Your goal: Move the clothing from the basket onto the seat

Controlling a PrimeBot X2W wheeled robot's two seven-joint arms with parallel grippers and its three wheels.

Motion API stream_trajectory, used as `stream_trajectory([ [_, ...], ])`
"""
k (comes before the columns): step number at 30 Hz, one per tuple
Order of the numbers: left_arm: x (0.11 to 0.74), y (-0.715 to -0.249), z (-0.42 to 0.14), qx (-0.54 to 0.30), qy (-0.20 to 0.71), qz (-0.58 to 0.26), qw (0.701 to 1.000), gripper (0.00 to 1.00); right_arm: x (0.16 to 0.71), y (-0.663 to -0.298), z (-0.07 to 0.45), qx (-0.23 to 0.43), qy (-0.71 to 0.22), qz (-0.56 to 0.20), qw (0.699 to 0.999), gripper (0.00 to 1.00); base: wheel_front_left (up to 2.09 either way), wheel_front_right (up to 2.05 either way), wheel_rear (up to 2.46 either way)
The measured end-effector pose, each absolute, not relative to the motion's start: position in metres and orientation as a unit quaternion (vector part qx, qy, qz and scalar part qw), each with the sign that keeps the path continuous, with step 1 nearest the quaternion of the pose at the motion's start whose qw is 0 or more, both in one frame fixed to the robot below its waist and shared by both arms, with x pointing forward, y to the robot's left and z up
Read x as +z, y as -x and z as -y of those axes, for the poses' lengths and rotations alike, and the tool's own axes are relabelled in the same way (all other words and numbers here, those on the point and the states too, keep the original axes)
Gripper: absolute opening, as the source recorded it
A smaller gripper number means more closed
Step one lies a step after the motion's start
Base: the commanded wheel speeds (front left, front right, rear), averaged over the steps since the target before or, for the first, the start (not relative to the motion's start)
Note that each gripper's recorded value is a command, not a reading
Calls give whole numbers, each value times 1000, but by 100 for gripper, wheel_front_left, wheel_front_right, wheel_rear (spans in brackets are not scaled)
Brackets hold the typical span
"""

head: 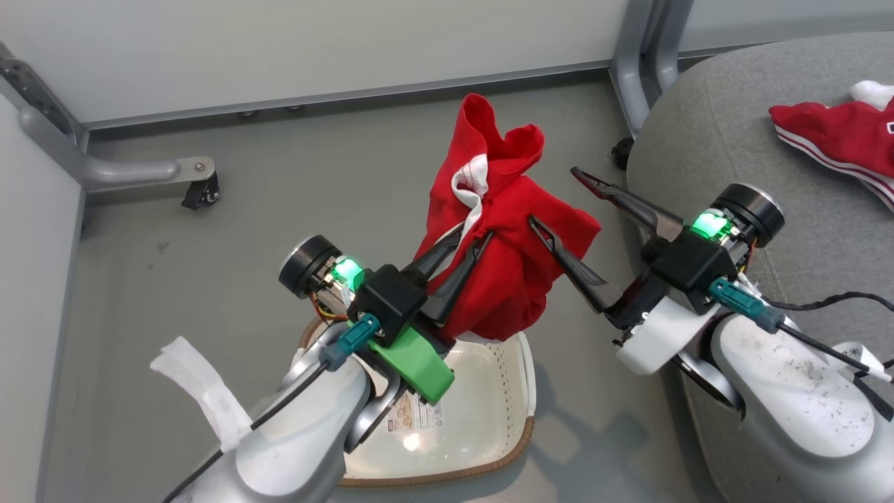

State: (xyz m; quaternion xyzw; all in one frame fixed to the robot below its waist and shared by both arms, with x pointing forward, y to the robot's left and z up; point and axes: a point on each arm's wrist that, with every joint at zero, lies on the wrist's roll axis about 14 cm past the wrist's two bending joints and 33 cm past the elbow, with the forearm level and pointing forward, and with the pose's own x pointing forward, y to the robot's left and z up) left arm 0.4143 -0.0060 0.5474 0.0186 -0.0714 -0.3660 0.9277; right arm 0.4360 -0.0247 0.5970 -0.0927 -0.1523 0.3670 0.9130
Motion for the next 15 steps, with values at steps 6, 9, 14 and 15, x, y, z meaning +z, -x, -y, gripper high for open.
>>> stream_trajectory([
  [6,547,-411,9,-373,-23,72,925,0,570,-433,13,410,86,91,904,100,0,0,0],
  [9,551,-412,9,-373,-27,78,924,0,559,-428,11,424,74,66,900,100,0,0,0],
  [14,557,-410,15,-383,-27,88,919,0,550,-424,7,436,68,53,896,100,0,0,0],
  [15,558,-408,18,-388,-26,90,917,0,549,-423,5,439,66,52,895,100,0,0,0],
])
